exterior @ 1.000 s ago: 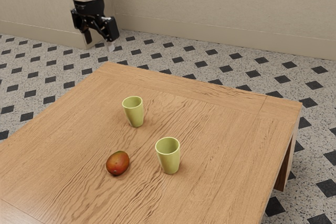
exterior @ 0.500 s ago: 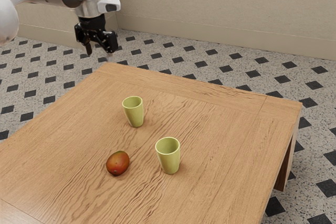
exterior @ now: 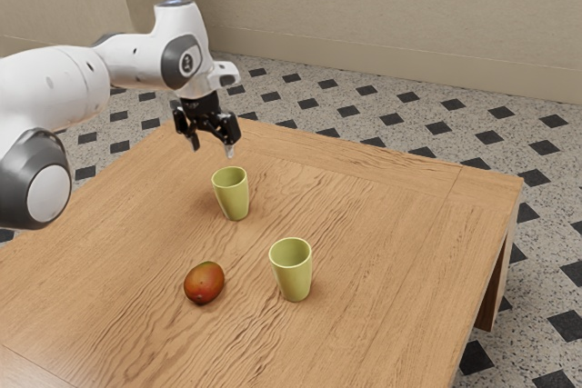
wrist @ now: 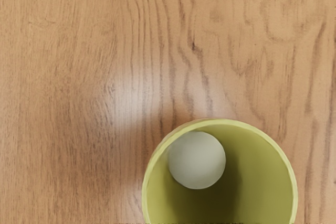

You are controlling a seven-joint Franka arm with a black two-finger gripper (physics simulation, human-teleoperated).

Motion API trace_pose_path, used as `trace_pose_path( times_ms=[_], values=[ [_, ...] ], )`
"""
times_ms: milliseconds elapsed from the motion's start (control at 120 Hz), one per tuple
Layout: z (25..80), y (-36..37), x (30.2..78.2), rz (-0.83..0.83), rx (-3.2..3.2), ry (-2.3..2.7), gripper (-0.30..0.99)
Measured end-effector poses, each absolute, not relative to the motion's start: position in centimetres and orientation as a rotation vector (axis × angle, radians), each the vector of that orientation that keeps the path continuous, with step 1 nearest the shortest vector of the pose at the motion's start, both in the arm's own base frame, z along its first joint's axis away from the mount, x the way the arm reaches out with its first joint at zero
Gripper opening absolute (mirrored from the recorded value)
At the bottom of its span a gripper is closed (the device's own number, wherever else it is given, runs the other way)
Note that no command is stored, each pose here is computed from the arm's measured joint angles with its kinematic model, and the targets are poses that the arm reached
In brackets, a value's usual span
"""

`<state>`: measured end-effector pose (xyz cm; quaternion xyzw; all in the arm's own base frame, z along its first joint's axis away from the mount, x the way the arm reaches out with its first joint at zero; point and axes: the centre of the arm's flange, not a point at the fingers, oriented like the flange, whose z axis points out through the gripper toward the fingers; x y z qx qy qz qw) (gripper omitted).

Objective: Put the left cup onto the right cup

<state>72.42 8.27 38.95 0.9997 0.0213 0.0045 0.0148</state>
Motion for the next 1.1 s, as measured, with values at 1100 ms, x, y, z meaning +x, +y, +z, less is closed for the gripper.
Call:
trace_pose_path(
  times_ms=[1100],
  values=[
    [32.1,2.1,72.4,-0.052,3.079,0.003,0.53]
  ],
)
